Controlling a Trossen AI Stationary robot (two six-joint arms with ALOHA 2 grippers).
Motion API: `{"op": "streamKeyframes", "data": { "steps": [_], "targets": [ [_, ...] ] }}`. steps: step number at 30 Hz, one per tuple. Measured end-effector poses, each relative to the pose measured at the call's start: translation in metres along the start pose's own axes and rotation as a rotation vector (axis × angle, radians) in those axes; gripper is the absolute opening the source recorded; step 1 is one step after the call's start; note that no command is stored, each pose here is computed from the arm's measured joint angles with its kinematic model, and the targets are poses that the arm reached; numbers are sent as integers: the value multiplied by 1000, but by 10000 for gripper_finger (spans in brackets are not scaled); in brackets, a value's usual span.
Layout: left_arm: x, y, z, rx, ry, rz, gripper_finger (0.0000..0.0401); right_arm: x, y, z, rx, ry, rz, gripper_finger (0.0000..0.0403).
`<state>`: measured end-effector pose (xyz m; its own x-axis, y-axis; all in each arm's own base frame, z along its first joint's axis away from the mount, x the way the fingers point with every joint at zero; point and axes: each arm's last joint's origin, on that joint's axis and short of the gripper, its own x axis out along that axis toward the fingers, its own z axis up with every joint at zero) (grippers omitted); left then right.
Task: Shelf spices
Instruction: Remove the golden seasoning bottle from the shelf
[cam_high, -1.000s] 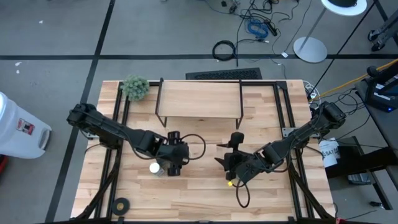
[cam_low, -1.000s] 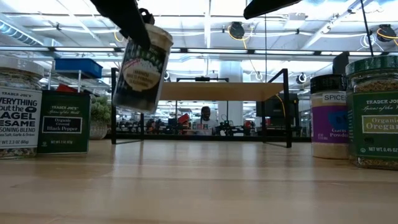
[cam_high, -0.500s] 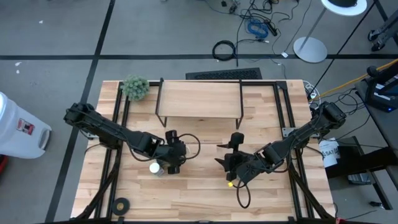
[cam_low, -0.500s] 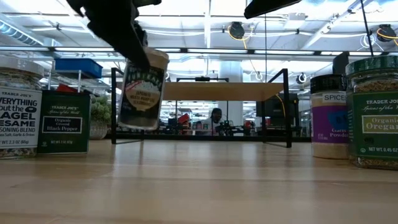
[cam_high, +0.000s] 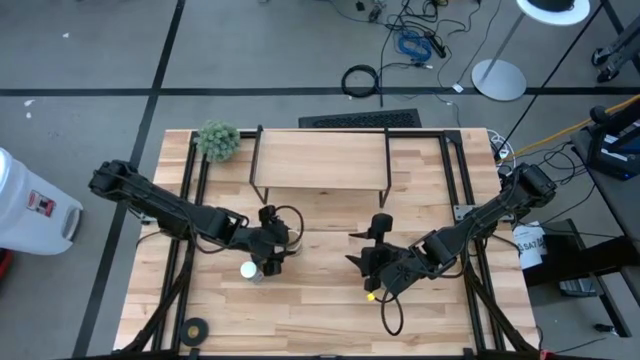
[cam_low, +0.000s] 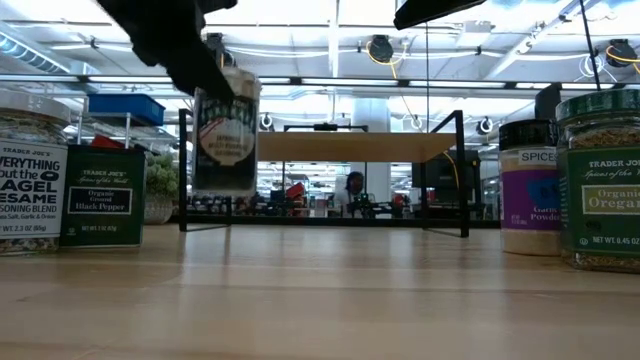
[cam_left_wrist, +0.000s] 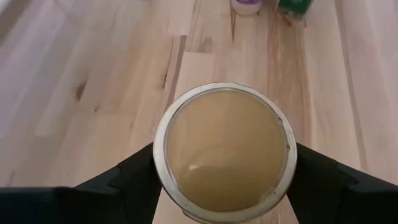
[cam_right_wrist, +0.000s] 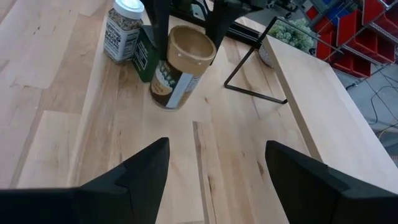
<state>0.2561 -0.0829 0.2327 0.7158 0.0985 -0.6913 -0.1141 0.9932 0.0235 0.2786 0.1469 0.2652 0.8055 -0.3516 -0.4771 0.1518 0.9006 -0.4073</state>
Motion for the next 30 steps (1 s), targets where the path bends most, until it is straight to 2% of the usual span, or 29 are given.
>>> {"op": "streamKeyframes", "data": {
  "steps": [8,23,30],
  "targets": [
    [1,0,-2,-11,1,-14,283,0,0,0,0,0,0,254],
    [8,0,-11,10,94,-8,283,0,0,0,-1,1,0,254],
    [19,-4,-16,-3,154,-41,283,0,0,0,-3,2,0,254]
  ]
}}
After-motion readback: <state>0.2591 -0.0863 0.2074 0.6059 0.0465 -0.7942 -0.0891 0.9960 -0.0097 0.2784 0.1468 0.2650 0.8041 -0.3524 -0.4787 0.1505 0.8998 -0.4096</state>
